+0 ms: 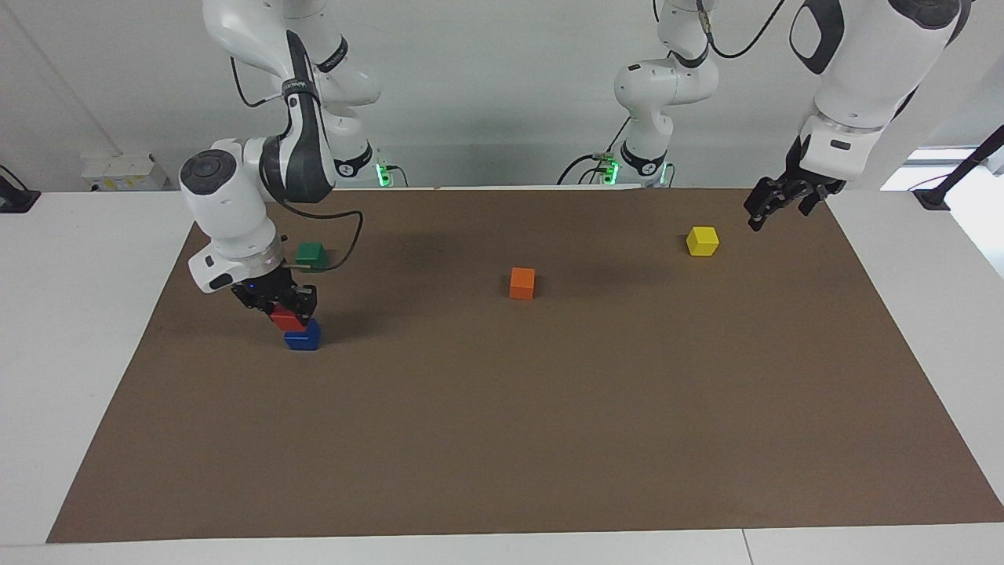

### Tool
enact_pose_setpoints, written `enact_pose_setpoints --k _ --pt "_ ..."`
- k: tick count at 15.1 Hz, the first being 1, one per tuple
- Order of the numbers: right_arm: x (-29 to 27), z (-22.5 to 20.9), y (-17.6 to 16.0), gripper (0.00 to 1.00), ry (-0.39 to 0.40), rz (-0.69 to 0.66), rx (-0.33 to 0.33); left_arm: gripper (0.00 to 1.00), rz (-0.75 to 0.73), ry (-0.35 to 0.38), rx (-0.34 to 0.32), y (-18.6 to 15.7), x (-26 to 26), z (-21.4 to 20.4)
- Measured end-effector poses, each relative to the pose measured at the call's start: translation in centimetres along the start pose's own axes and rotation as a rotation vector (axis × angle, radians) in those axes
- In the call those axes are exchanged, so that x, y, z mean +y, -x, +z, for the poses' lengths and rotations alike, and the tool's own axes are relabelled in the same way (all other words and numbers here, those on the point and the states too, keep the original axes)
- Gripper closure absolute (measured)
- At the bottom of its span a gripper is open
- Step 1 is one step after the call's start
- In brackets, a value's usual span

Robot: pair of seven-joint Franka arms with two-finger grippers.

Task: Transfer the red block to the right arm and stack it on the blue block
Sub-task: 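Carry the red cube with the right gripper over the blue cube, then lower the red cube onto the blue cube with the right gripper, then open the right gripper and lift it off the stacked cubes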

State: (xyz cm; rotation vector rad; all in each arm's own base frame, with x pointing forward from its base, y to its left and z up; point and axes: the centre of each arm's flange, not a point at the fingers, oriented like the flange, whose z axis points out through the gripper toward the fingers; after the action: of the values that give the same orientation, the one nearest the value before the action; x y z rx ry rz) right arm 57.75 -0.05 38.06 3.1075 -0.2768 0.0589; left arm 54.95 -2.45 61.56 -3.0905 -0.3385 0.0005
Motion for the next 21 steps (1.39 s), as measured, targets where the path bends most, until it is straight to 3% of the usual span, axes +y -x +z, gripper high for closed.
enact_pose_setpoints --k 5,17,19,21 --pt "0.0 1.5 0.0 0.43 0.006 -0.002 -0.026 0.00 0.017 0.001 -0.042 0.4 0.8 -0.5" --pt "0.0 2.7 -0.1 0.43 0.025 -0.016 -0.041 0.00 0.008 -0.003 -0.059 0.4 0.4 -0.2" --pt "0.0 2.7 -0.1 0.28 0.024 -0.014 -0.037 0.00 0.011 -0.003 -0.059 0.4 0.6 -0.2" --pt "0.0 2.7 -0.1 0.06 0.024 -0.012 -0.037 0.00 0.018 -0.002 -0.057 0.5 0.9 -0.2"
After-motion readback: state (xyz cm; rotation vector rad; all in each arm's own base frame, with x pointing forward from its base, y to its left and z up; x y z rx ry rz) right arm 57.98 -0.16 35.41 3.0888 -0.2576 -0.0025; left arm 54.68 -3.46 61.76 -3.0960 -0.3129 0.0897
